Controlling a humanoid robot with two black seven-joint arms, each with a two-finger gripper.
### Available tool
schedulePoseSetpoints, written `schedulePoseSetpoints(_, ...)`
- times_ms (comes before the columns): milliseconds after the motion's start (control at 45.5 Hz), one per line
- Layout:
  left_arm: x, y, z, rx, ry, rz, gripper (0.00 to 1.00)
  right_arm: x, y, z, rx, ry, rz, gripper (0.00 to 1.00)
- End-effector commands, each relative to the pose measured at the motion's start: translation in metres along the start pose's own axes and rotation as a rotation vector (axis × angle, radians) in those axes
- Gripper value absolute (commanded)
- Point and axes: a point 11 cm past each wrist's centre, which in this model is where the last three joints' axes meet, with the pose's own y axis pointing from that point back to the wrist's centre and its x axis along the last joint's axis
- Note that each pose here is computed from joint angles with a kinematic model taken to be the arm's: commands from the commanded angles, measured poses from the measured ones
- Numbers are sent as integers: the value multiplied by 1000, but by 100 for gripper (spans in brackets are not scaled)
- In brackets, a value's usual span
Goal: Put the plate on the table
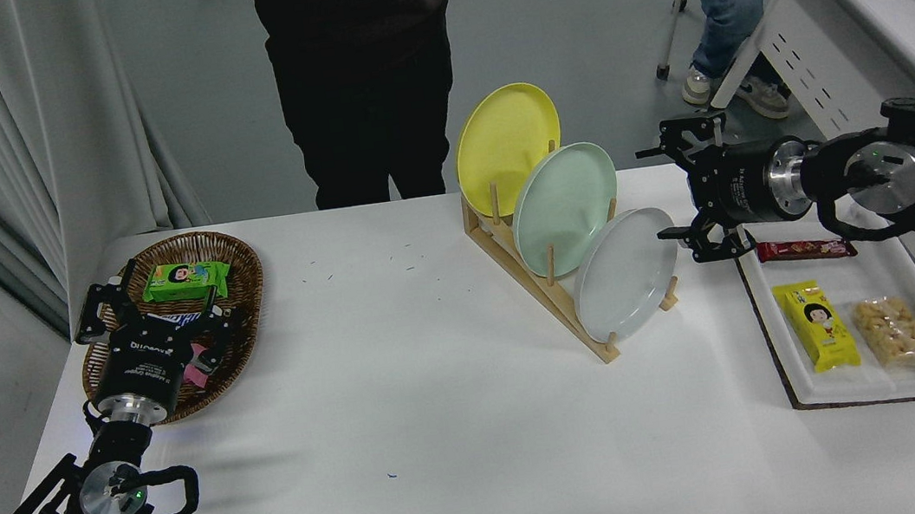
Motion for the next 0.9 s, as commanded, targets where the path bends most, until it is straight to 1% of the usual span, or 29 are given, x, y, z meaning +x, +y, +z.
schedulePoseSetpoints(0, 0, 0, 0, 0, 0, 1, 98, -8, -10, -4, -66, 32, 22, 100)
schedulePoseSetpoints(220, 0, 0, 0, 0, 0, -1, 98, -18, -26, -7, -96, 36, 29, 100)
schedulePoseSetpoints(352, 0, 0, 0, 0, 0, -1, 98, -22, -28, -15, -85, 44, 29, 100)
schedulePoseSetpoints(593, 0, 0, 0, 0, -1, -1, 98, -33, -38, -12, -98, 109, 28, 100)
schedulePoseSetpoints(879, 0, 0, 0, 0, 0, -1, 98, -46, -42, -12, -104, 139, -20, 99)
